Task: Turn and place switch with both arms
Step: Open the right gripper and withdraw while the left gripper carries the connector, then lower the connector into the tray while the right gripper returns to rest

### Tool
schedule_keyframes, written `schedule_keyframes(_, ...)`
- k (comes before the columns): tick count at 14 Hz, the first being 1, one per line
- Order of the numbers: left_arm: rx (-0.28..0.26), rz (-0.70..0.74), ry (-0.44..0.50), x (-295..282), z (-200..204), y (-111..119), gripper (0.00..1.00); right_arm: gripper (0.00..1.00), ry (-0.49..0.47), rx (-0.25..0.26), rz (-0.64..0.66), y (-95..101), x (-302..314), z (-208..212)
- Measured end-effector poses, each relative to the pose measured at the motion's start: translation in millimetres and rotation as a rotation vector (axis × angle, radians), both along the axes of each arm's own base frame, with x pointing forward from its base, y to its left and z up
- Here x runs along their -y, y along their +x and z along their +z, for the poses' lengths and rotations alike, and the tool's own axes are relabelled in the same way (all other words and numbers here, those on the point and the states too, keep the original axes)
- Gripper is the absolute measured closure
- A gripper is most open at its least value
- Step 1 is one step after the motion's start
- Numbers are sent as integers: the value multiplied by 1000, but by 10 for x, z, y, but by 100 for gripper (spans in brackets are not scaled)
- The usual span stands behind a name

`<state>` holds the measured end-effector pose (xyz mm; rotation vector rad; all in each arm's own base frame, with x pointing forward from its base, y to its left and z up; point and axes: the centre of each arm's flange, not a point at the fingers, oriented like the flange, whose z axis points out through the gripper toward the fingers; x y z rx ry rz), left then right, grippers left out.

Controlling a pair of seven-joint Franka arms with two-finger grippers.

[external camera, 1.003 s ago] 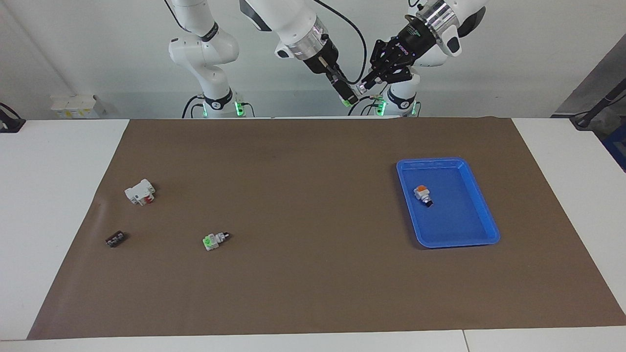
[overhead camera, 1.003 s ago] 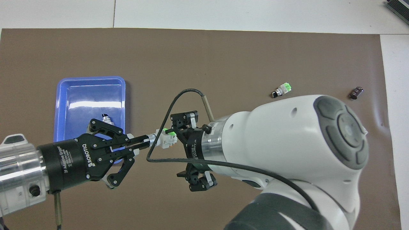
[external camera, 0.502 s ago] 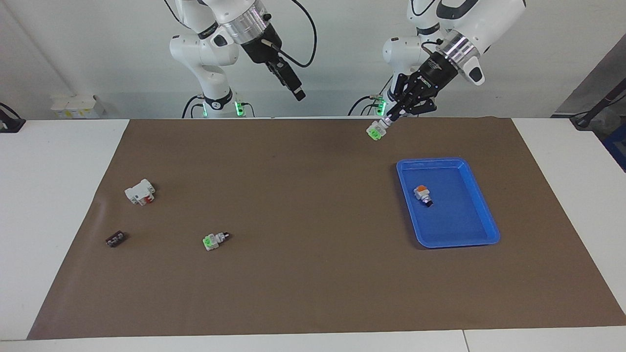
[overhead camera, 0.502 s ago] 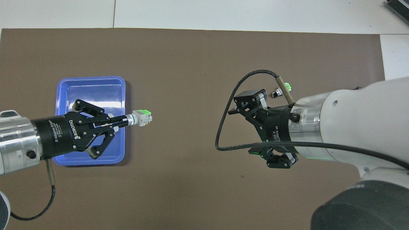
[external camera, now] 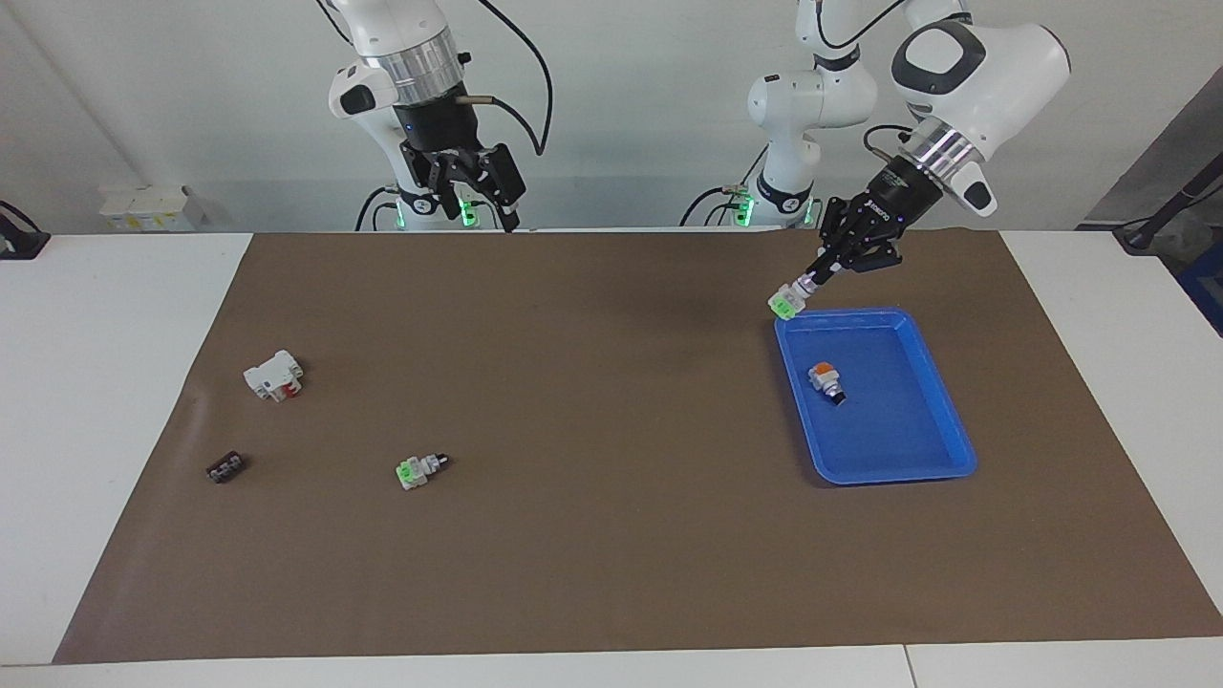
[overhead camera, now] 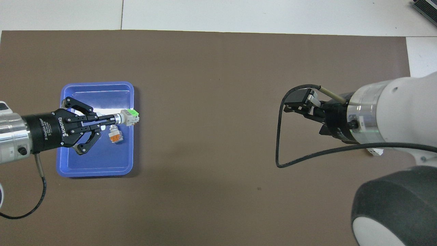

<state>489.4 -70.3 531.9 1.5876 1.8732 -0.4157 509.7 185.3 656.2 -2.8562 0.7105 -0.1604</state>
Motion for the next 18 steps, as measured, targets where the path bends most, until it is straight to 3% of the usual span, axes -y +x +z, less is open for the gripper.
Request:
schedule_keyframes(4, 28, -113, 125, -288, -445, 362, 90, 0, -147, 13, 127, 153, 168, -224)
schedule_keyframes(9, 116, -324, 225, -652, -793, 823, 90, 0, -209, 42, 175, 765, 497, -1102)
schedule_keyframes(14, 142, -464, 297, -778, -944, 908, 90, 0, -255, 54, 219, 1288, 560, -2199)
schedule_keyframes(18, 178, -683, 322, -926, -1117, 843, 90, 0, -316, 56, 326, 1363, 688, -2333)
